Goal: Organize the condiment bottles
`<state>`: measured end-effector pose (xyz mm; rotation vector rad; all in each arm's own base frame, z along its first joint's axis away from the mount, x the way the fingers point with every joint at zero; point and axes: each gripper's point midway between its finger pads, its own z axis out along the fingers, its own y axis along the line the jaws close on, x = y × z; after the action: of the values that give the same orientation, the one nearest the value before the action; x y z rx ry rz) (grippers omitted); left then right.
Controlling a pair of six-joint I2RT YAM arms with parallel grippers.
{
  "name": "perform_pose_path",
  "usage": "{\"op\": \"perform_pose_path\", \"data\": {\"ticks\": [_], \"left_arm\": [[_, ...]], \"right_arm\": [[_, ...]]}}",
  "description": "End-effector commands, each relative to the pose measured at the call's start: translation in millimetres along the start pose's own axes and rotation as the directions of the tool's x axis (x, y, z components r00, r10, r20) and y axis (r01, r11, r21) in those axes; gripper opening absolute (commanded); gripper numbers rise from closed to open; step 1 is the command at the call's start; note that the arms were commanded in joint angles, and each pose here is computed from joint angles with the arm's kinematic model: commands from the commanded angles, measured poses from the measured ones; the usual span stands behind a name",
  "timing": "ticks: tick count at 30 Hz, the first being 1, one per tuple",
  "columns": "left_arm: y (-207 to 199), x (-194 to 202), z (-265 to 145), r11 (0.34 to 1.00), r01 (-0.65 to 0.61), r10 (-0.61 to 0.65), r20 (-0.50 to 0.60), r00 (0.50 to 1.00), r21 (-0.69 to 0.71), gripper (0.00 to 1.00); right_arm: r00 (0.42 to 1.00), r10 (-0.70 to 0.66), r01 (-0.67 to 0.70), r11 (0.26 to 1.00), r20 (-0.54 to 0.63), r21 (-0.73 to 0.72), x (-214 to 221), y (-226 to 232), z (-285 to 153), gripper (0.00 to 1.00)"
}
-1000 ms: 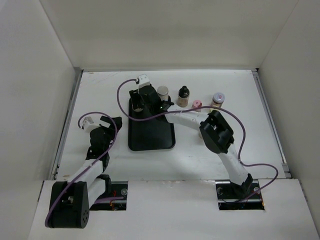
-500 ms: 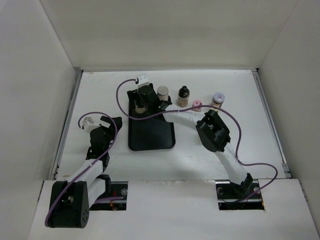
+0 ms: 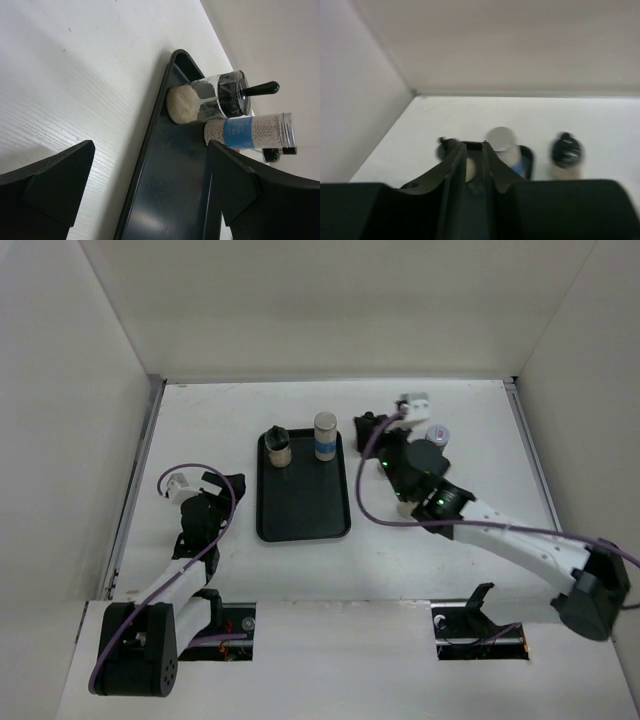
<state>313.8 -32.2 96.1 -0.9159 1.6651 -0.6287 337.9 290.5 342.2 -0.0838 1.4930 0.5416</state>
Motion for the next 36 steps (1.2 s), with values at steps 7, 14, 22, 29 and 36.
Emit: {"op": "perform_pose_path", "data": {"ticks": [7, 14, 22, 29, 36], "left_arm": [[-16.4, -2.7, 1.6, 0.999, -0.003, 0.002, 0.017, 1.0, 0.049, 1.0], [-18.7, 0.0, 1.7, 0.999, -0.004, 0.003, 0.01, 1.0, 0.054, 1.0], [-19.7, 0.3, 0.8, 0.998, -0.006, 0.006, 0.011, 1.0, 0.058, 1.0], [-18.8, -0.2, 1.4, 0.998, -0.002, 0.002, 0.006, 1.0, 0.057, 1.0], [-15.4, -4.6, 1.0, 0.999, -0.001, 0.0, 0.022, 1.0, 0.051, 1.0]], "right_arm": [[0.992, -0.042, 0.101, 0.836, -0.121, 0.54, 54.0, -175.1, -108.7, 0.88], [0.959, 0.019, 0.147, 0.819, -0.282, 0.554, 97.8, -192.0, -112.7, 1.0], [0.932, 0.032, 0.165, 0.849, -0.361, 0.502, 127.8, -184.4, -93.5, 0.99], [0.912, 0.011, 0.215, 0.838, -0.409, 0.502, 143.9, -185.9, -79.4, 0.83], [0.944, -0.037, 0.204, 0.848, -0.329, 0.489, 116.8, -173.2, -76.3, 0.49]]}}
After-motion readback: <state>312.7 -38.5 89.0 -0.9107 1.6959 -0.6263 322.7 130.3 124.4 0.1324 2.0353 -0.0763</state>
